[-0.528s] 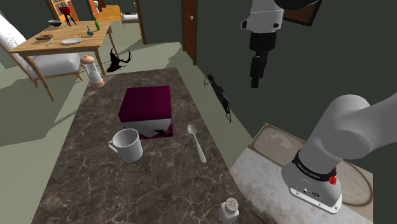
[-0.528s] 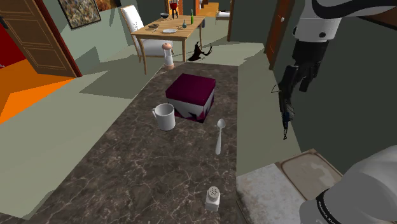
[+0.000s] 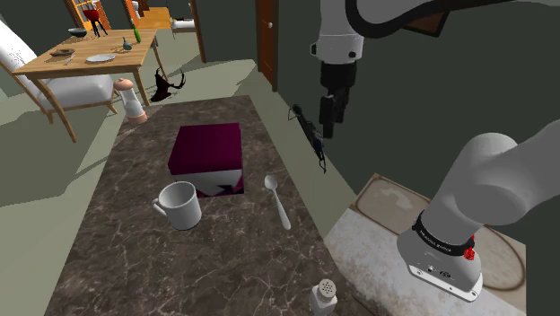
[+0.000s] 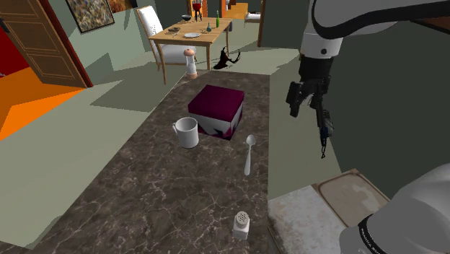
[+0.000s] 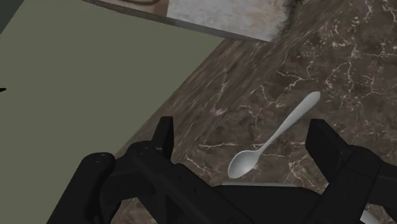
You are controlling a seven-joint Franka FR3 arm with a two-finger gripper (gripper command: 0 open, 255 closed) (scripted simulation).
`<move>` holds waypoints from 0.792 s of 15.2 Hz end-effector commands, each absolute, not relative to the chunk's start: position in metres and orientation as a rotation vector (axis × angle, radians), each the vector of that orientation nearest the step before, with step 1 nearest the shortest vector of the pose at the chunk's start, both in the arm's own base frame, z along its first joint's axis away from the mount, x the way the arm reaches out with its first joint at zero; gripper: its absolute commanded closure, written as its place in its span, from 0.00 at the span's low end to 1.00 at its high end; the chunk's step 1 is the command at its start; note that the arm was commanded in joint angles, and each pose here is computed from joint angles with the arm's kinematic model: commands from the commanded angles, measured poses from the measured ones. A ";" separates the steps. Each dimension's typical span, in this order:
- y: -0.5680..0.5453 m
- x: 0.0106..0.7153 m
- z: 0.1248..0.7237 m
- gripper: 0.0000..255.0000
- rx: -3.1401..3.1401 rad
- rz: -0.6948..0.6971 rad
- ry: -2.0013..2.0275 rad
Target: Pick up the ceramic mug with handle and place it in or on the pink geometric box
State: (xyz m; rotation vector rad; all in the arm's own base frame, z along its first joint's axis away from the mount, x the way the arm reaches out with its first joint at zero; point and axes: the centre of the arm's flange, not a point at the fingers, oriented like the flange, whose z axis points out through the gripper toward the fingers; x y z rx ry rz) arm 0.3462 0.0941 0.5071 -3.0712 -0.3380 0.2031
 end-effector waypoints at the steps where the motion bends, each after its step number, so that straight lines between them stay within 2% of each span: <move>1: 0.112 0.360 0.500 0.00 -3.071 0.188 -0.332; 12: 0.220 0.435 0.453 0.00 -3.071 0.122 -0.310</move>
